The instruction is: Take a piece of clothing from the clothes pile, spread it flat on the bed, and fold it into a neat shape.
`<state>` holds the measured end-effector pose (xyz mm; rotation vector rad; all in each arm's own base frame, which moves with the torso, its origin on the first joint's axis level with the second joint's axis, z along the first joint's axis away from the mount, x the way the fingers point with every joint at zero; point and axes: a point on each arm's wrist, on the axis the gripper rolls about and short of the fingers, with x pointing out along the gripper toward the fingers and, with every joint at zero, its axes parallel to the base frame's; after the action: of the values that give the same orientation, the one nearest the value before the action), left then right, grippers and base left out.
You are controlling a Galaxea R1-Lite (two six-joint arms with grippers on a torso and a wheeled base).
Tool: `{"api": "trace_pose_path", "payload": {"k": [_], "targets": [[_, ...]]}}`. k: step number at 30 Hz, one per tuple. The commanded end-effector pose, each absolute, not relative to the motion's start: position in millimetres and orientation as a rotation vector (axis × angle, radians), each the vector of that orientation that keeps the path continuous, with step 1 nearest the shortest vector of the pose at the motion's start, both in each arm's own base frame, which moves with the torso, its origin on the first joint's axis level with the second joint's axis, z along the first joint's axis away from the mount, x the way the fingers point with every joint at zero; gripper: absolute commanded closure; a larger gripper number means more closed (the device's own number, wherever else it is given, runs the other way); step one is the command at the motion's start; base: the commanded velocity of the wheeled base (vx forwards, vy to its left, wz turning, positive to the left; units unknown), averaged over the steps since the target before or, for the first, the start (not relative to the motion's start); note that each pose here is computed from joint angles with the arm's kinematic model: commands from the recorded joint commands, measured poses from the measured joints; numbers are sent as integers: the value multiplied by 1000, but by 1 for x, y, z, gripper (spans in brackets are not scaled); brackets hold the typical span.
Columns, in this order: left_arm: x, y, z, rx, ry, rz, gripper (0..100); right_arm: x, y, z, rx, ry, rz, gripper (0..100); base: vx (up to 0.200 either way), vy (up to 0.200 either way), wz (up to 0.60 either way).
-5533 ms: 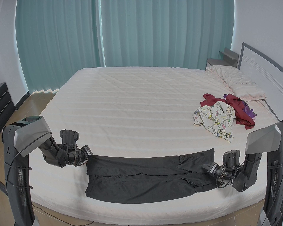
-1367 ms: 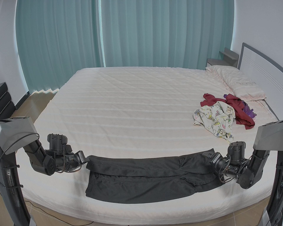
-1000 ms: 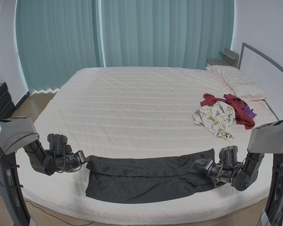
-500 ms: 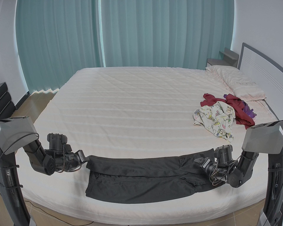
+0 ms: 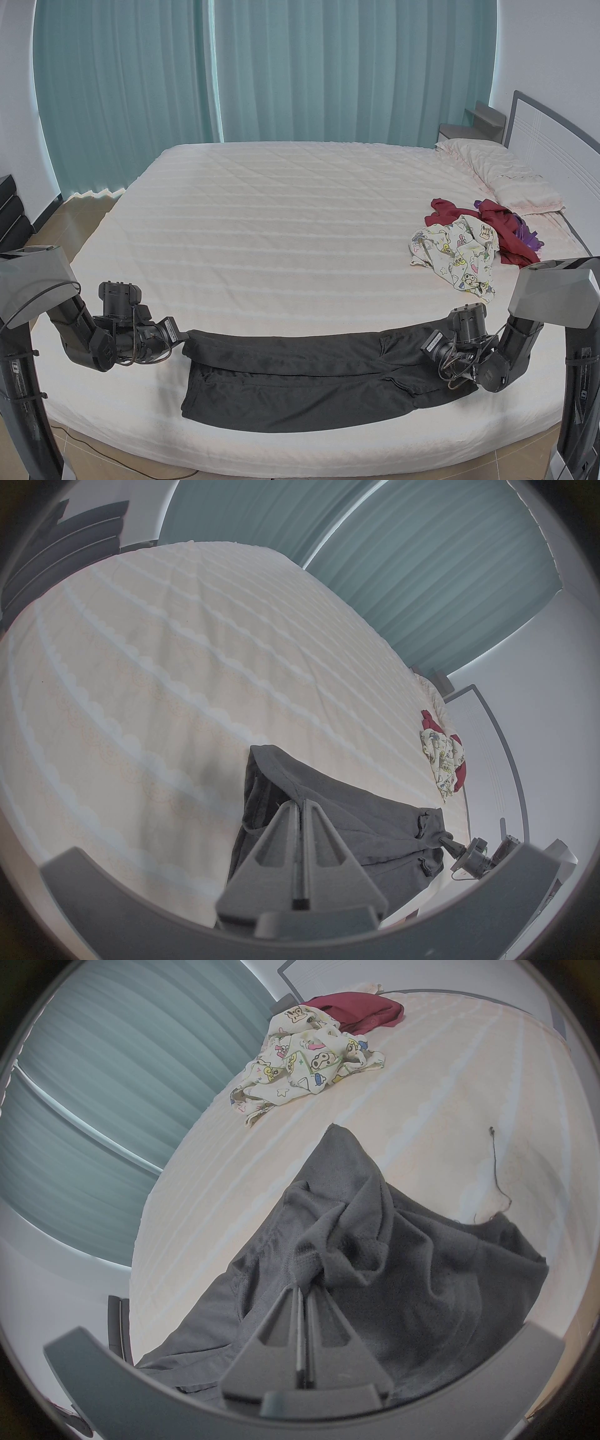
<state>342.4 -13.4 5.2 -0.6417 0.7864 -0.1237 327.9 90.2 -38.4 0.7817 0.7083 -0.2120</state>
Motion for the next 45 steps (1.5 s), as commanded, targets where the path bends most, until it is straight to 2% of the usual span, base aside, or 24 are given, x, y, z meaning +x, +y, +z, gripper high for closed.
{"api": "trace_pose_path", "payload": {"k": [1, 12, 16, 20, 24, 26, 33, 45], "targets": [[340, -12, 11, -642, 775, -124, 100, 327, 88, -30, 791, 688, -206, 100, 0, 0, 0], [344, -2, 35, -711, 660, -114, 100, 339, 77, 2, 847, 547, -178, 100, 0, 0, 0], [349, -1, 35, -725, 570, -131, 100, 349, 75, 10, 865, 443, -169, 100, 0, 0, 0], [349, 1, 25, -728, 545, -133, 100, 340, 74, 2, 846, 469, -184, 100, 0, 0, 0], [345, 5, 12, -702, 586, -114, 100, 329, 72, -19, 788, 551, -208, 100, 0, 0, 0], [339, 7, 4, -646, 657, -107, 100, 327, 71, -31, 747, 585, -217, 100, 0, 0, 0], [326, 4, -8, -555, 834, -106, 100, 320, 70, -41, 693, 628, -222, 100, 0, 0, 0], [313, 0, -19, -456, 895, -144, 100, 315, 67, -54, 646, 676, -232, 100, 0, 0, 0]]}}
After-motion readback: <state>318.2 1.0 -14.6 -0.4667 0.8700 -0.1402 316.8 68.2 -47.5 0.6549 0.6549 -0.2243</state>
